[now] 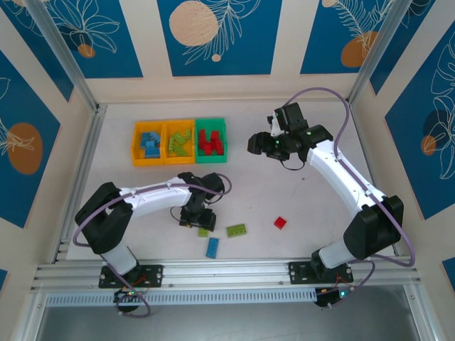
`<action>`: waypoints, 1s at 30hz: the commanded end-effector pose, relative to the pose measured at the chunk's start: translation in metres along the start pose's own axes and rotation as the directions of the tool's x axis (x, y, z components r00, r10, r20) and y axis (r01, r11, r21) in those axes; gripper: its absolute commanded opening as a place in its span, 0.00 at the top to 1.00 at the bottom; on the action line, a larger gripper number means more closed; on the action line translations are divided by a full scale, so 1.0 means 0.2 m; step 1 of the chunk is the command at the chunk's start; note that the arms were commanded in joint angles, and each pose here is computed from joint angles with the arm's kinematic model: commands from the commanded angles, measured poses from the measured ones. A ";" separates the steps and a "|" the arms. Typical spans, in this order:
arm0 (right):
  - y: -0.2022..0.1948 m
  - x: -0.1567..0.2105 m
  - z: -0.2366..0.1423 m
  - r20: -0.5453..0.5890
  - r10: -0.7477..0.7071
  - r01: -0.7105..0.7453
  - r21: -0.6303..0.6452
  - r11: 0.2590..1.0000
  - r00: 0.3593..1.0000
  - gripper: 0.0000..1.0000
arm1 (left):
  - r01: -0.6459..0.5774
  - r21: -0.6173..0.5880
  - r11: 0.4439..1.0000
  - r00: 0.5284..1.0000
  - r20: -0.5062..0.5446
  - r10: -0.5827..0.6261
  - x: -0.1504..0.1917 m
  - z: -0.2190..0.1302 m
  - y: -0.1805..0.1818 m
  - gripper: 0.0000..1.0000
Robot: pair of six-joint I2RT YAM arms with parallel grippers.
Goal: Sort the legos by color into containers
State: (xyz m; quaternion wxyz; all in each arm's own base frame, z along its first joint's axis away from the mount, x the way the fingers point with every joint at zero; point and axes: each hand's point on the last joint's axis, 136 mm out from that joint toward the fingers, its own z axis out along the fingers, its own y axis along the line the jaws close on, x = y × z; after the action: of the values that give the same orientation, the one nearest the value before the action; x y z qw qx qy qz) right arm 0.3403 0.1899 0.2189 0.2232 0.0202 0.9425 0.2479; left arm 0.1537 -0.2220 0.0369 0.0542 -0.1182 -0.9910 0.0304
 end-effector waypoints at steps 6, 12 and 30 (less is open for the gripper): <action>0.00 0.01 -0.03 0.005 0.033 -0.033 -0.020 0.999 0.999 0.33 | -0.043 0.015 0.999 0.997 -0.062 0.043 0.01 0.08 -0.05 0.35; 0.00 0.01 -0.03 0.001 0.036 -0.036 -0.019 0.999 0.999 0.33 | -0.047 0.007 0.999 0.997 -0.055 0.047 0.00 0.09 -0.04 0.55; 0.07 0.00 -0.05 0.020 0.051 -0.049 -0.094 0.994 0.998 0.33 | 0.213 0.096 0.972 0.839 0.492 -0.233 -0.91 -0.80 0.60 0.65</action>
State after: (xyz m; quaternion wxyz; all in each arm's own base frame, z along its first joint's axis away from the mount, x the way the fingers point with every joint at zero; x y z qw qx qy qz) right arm 0.3378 0.1930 0.2277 0.2294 0.0350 0.9322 0.2777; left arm 0.3457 -0.1603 0.1640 -0.1740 0.0116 -0.9796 0.0996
